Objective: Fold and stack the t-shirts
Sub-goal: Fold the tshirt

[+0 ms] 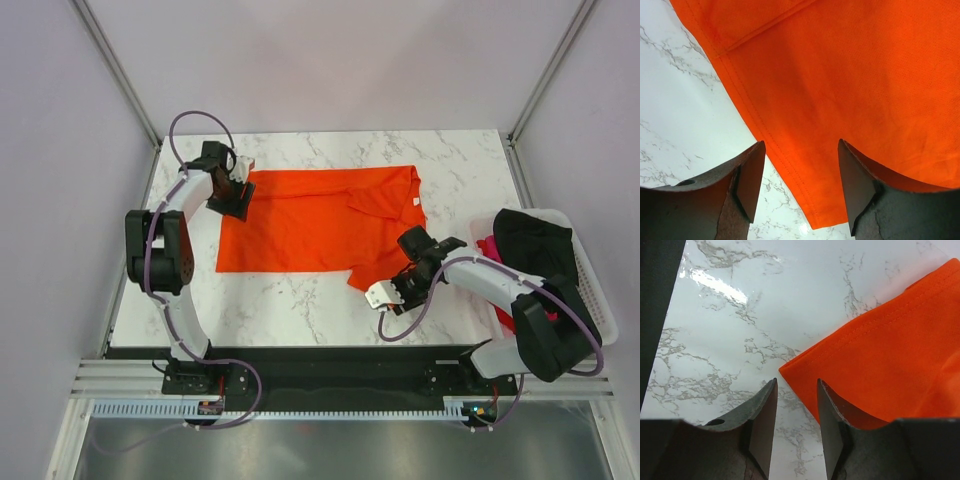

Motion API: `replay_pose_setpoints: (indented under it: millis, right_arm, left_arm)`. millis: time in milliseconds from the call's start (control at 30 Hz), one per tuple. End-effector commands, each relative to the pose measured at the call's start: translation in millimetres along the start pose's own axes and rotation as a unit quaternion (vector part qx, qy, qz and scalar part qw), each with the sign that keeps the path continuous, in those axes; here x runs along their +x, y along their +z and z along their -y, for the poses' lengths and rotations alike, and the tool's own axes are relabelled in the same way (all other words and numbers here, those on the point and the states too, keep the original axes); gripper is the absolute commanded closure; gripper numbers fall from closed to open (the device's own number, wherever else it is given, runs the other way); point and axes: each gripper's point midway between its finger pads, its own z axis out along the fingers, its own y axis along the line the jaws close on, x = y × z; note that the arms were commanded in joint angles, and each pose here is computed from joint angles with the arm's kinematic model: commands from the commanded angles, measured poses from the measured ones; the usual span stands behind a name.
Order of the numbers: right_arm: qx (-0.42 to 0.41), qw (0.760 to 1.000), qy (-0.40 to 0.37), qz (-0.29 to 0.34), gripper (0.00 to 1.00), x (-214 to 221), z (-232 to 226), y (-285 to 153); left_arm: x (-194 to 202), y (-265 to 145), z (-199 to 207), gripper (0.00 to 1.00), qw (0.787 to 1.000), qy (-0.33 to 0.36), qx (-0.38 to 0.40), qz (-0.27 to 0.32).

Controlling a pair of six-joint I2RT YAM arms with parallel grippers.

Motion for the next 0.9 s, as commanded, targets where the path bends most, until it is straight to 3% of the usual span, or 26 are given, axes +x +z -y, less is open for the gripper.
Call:
replay_pose_setpoints:
  millis: [0,167,267,367,400,500,867]
  right_arm:
    - [-0.015,0.999,-0.024,0.018,0.55,-5.1,-3.3,7.9]
    - [-0.025,0.999,-0.03,0.02,0.57,-6.1,-4.4,13.5]
    - [-0.036,0.999,-0.033,0.015,0.63,-3.9,-10.1,17.3]
    - [-0.039,0.999,-0.026,0.01,0.8,-3.0,-10.7,19.4]
    - [-0.038,0.999,-0.023,0.007,0.89,-2.7,-10.2,19.6]
    - [-0.025,1.0,-0.005,0.001,1.0,-2.7,-6.0,17.1]
    - [0.01,0.999,0.038,-0.02,1.0,1.0,4.7,9.2]
  left_arm:
    - [-10.4,-21.8,-3.0,0.33,0.999,0.003,-0.013,0.035]
    - [3.0,-25.3,-2.5,0.34,0.999,0.008,-0.021,0.028]
    - [12.5,-29.7,-6.1,0.34,0.999,0.01,-0.031,0.023]
    - [25.1,-37.8,-11.3,0.34,0.999,0.0,-0.036,0.021]
    - [30.3,-40.4,-12.3,0.33,0.999,-0.006,-0.032,0.02]
    - [50.5,-45.0,-10.7,0.31,0.999,-0.03,-0.013,0.009]
    - [115.5,-34.3,18.2,0.39,0.994,-0.059,0.053,-0.07]
